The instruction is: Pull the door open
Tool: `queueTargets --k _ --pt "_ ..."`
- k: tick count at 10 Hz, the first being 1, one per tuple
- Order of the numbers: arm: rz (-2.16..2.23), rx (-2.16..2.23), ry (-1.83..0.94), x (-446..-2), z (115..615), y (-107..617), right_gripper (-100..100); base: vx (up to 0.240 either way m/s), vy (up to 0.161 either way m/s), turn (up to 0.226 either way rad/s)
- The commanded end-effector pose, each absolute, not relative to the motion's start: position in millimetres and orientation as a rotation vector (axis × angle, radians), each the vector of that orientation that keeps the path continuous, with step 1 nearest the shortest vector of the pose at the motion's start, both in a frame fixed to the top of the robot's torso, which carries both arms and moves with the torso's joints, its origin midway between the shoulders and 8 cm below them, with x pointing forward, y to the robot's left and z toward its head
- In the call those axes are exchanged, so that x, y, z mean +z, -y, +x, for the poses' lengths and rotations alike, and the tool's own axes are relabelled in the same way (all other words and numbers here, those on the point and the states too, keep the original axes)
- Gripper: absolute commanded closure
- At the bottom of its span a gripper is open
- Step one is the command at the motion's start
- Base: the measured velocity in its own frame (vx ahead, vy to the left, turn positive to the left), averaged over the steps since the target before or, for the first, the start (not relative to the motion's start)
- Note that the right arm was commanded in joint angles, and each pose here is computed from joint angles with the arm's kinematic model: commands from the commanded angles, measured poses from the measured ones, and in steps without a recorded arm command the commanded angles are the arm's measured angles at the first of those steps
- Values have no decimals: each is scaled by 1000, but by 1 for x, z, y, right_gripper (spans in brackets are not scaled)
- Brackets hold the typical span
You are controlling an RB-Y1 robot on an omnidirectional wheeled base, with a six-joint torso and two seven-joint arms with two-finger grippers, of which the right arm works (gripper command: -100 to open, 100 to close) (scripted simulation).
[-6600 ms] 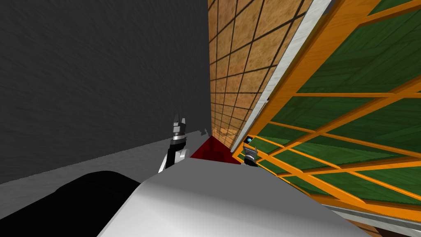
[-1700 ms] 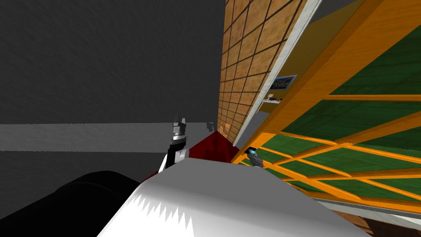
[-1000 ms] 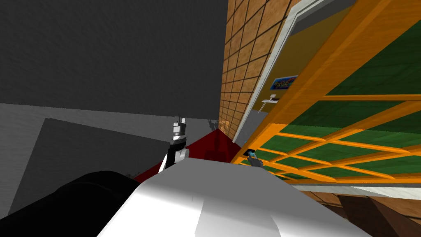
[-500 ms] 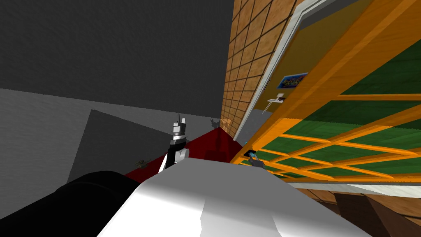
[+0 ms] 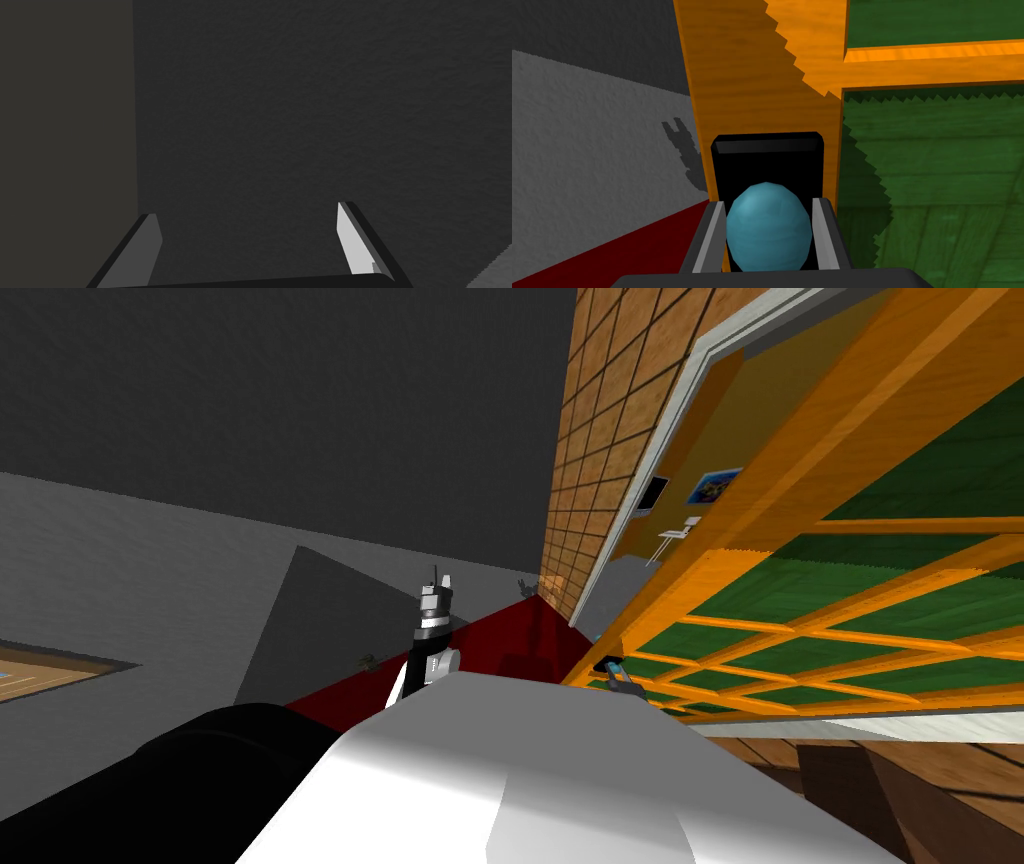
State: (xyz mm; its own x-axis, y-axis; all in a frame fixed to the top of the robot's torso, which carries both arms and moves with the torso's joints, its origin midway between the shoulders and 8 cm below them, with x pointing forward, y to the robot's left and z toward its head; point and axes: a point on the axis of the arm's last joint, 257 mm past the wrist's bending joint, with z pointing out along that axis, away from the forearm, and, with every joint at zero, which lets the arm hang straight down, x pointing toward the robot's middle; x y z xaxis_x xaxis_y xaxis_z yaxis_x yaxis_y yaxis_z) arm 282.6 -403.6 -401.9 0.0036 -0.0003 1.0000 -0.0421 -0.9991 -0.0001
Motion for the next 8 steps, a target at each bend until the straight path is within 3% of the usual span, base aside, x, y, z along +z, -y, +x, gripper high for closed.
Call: queueTargets --k 1,8 --pt "2207 2200 39 -402 281 404 100 -130 -23 124" --pt "2224 2223 -5 -400 269 406 100 -206 -39 139"
